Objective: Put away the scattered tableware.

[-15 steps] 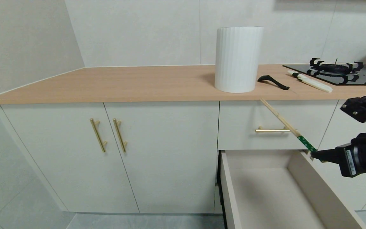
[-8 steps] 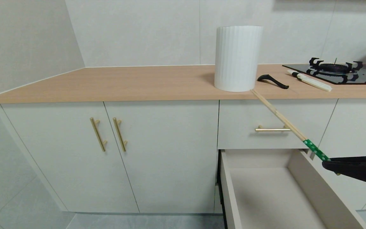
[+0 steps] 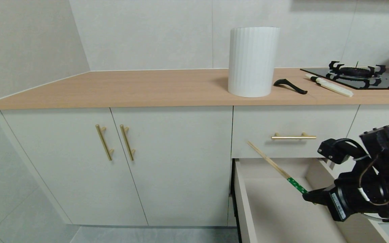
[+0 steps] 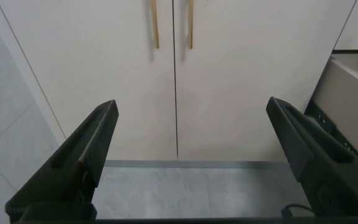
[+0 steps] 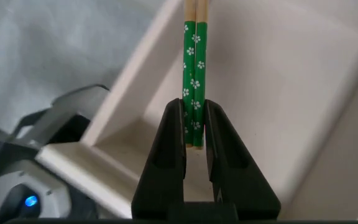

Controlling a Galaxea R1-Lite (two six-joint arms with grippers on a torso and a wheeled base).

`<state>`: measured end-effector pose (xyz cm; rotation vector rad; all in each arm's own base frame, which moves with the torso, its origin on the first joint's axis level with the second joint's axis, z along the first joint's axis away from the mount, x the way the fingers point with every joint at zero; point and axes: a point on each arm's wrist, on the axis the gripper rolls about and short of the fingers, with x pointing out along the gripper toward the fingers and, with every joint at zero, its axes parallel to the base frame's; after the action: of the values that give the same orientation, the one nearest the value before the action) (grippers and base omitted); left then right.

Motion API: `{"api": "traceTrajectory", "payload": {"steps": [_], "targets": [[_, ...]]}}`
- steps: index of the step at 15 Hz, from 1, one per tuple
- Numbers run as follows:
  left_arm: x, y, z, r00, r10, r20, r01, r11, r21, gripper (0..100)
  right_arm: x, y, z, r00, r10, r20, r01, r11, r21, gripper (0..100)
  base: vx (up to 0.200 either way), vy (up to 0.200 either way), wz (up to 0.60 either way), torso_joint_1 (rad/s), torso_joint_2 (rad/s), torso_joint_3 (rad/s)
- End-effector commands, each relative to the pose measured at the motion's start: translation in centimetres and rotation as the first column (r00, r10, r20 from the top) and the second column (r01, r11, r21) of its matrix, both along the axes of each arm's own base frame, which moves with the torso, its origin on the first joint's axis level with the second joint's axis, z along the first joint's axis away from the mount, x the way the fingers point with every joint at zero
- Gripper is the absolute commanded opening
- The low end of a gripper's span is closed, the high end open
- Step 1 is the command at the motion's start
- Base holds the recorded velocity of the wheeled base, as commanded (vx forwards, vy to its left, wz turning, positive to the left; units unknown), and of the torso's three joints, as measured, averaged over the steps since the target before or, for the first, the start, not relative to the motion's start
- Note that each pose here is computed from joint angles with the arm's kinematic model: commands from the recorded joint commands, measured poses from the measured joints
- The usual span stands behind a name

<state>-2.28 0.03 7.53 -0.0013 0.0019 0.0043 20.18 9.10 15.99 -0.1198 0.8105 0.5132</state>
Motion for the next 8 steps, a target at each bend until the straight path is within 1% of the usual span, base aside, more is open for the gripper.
{"api": "traceTrajectory", "payload": {"steps": [1, 3, 7, 8], "targets": [[0.0, 0.0, 0.0, 1.0, 0.0, 0.0, 0.0, 1.0, 0.0, 100, 2.0, 0.0, -3.1, 0.993, -0.038, -0.113, 0.033, 0.998, -0.051, 0, 0.0, 0.0, 0.0, 0.0, 0.0, 0.0], [0.0, 0.0, 0.0, 1.0, 0.0, -0.001, 0.0, 1.0, 0.0, 100, 3.7, -0.3, -4.3, 0.985, -0.085, -0.151, 0.074, 0.994, -0.08, 0, 0.0, 0.0, 0.0, 0.0, 0.0, 0.0], [0.0, 0.0, 0.0, 1.0, 0.0, 0.0, 0.0, 1.0, 0.0, 100, 5.6, -0.1, -6.5, 0.964, -0.152, -0.22, 0.114, 0.978, -0.176, 0, 0.0, 0.0, 0.0, 0.0, 0.0, 0.0], [0.0, 0.0, 0.0, 1.0, 0.0, 0.0, 0.0, 1.0, 0.0, 100, 6.2, 0.1, -7.1, 0.957, -0.163, -0.24, 0.12, 0.976, -0.181, 0, 0.0, 0.0, 0.0, 0.0, 0.0, 0.0]]}}
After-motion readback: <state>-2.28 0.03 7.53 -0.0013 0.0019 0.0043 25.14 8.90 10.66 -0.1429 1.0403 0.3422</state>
